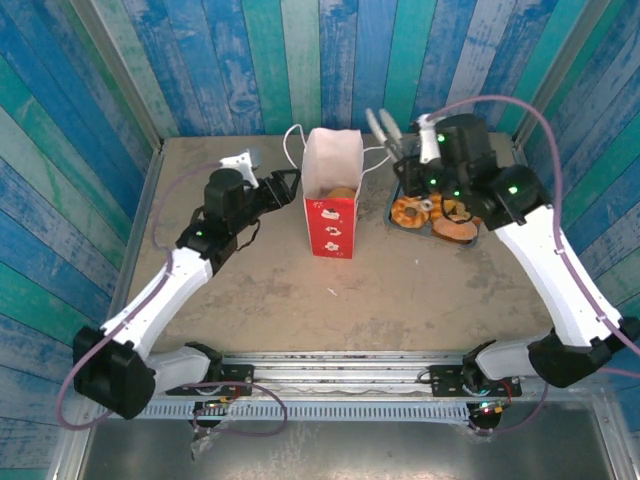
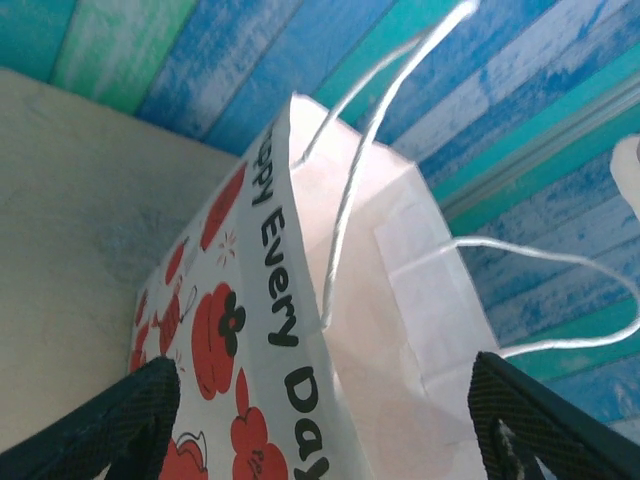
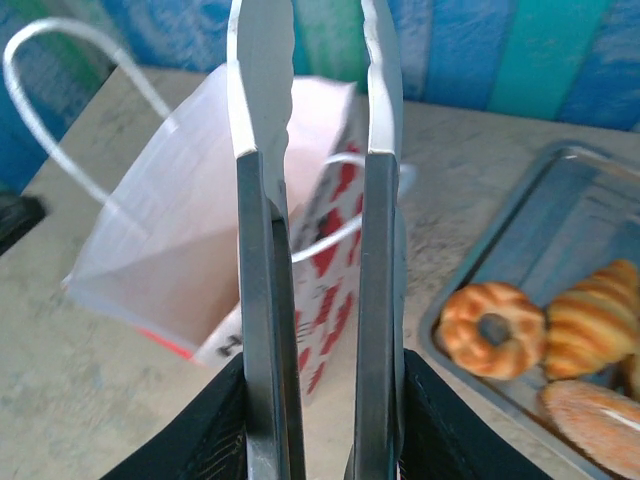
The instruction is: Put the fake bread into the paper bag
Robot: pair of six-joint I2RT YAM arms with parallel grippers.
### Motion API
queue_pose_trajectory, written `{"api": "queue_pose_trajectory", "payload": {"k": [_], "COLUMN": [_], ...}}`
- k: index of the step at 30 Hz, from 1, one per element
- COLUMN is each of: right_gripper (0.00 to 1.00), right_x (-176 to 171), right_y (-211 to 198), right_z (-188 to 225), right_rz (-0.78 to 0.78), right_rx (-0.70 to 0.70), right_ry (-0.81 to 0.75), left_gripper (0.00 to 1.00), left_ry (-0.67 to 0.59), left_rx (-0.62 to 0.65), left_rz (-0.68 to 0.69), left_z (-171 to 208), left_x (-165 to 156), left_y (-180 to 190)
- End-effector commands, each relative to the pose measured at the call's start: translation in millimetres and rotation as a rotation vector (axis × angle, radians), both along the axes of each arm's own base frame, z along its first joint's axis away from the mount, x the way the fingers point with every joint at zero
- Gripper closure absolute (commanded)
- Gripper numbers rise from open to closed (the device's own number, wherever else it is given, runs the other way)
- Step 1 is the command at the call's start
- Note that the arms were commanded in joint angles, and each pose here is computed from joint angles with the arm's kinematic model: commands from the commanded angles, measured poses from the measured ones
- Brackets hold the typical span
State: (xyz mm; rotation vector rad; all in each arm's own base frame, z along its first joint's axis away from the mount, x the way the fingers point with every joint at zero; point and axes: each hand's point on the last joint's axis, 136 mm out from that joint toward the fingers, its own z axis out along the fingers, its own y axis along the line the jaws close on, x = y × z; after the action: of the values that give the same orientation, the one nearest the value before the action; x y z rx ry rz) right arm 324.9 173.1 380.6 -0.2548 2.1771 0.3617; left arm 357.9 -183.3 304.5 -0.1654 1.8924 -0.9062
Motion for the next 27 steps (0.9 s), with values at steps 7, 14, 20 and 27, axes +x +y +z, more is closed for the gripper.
{"api": "queue_pose_trajectory", "payload": {"k": [7,14,20,27], "right_gripper": [0.61,0.61,0.60,0.58], "right_x": [11,16,16,25], "right_y": [-86,-139,-166,-165], "right_z": [-22,-103,-164,-200], "right_rz": [-0.234,-0.373,-0.449,-0.421], "right_rx": [-0.013,-0.096,-0.179,-0.220], "right_ry": [0.025,0.224,0.380,0.499], "left_gripper": [0.01,0.06,0.06,0.06], "left_ry": [-0.095,-0.094,-0.092,-0.078], "left_rx": [0.136,0.196,0.238,0.244], "left_rz": [0.179,0.262,0.302,0.290], "left_z": [9,-13,-28,-33], "left_x": [-30,-50,-57,-57], "left_y": [53,79,91,89]}}
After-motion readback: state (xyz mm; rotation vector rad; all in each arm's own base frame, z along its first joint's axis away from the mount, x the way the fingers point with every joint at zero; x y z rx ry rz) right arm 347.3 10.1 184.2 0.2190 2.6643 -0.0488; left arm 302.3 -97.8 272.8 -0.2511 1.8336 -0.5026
